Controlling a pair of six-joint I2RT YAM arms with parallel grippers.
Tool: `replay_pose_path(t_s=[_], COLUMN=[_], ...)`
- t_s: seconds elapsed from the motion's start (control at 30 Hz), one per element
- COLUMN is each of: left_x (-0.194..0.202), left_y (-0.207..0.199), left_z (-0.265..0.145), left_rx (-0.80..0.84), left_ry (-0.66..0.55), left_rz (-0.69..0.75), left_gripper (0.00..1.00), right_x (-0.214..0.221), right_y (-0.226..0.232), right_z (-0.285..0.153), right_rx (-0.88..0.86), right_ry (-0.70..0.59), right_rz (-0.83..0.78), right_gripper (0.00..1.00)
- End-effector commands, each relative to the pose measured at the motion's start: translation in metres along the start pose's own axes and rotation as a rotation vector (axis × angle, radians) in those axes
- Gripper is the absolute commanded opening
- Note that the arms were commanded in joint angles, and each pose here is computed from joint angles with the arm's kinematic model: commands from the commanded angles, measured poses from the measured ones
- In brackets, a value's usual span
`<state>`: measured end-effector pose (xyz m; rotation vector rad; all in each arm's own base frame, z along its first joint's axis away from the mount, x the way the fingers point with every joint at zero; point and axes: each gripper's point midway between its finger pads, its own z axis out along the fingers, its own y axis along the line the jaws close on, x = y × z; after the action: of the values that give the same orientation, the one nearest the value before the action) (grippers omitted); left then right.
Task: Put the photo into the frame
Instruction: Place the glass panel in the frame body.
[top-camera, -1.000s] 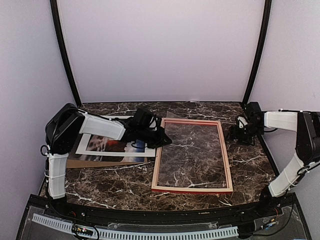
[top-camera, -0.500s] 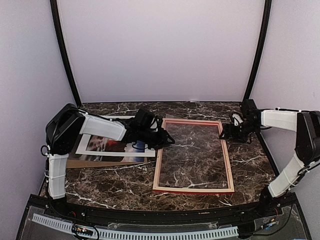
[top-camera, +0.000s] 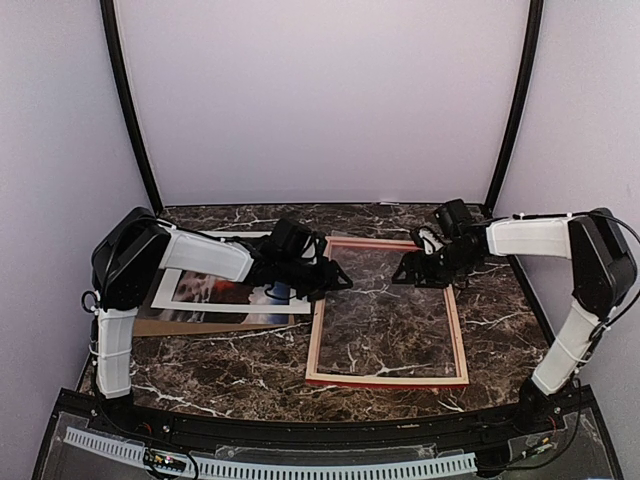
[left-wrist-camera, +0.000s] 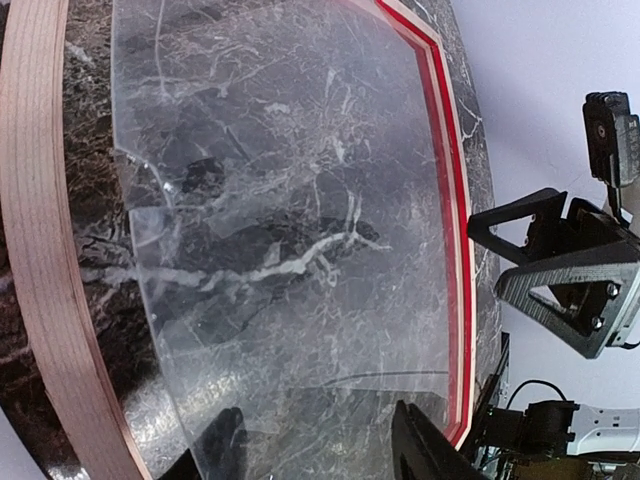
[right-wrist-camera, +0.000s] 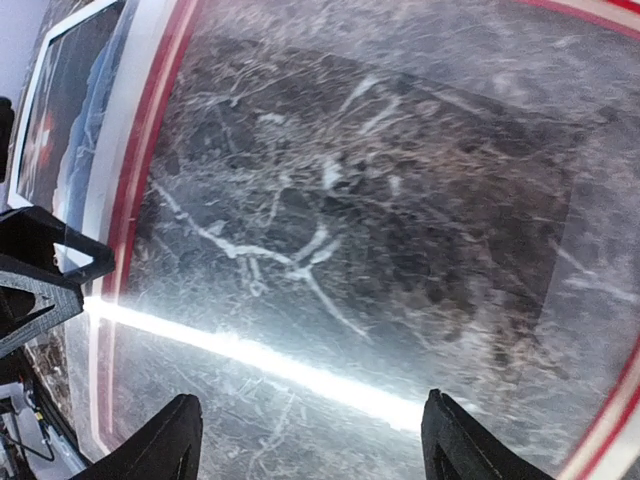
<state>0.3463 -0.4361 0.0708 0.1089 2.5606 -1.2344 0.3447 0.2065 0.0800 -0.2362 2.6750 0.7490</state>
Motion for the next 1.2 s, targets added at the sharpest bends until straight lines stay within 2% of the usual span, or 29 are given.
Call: replay_pose_path(t_s=[0.0,0.33,0.5,0.7,1.17], left_x=[-0.001,0.001,-0.003,-0.01,-0.024], left_y=[-0.01,-0.009,-0.013,-0.015,-0.012], left_z=[-0.001,-0.001,-0.006,-0.016,-0.046], left_rx=[-0.001,-0.02,-0.039,-0.076,-0.195], left_ry=[-0.004,-0.002,-0.018,-0.043,-0.097], left_rz=[0.04,0.058,0.085,0.129,0.23], left_gripper=[0.52,0.53,0.59,0.61,0.63], right_x=[-0.004,0.019,0.03,0.043,0.042], right_y=[0.037,0.044,0.037,0.029,0.028], right_z=[0.018,0.046,0.05,0.055,0.052], right_rx=[-0.111,-0.135,-0.121,-0.107,-0.091], right_ry=[0.006,0.074,0.092,0.118,0.121], right_rz=[-0.034,-0.031,-0.024,-0.016,-0.034], right_gripper=[0.77,0.76,0.76,0.76,0.76])
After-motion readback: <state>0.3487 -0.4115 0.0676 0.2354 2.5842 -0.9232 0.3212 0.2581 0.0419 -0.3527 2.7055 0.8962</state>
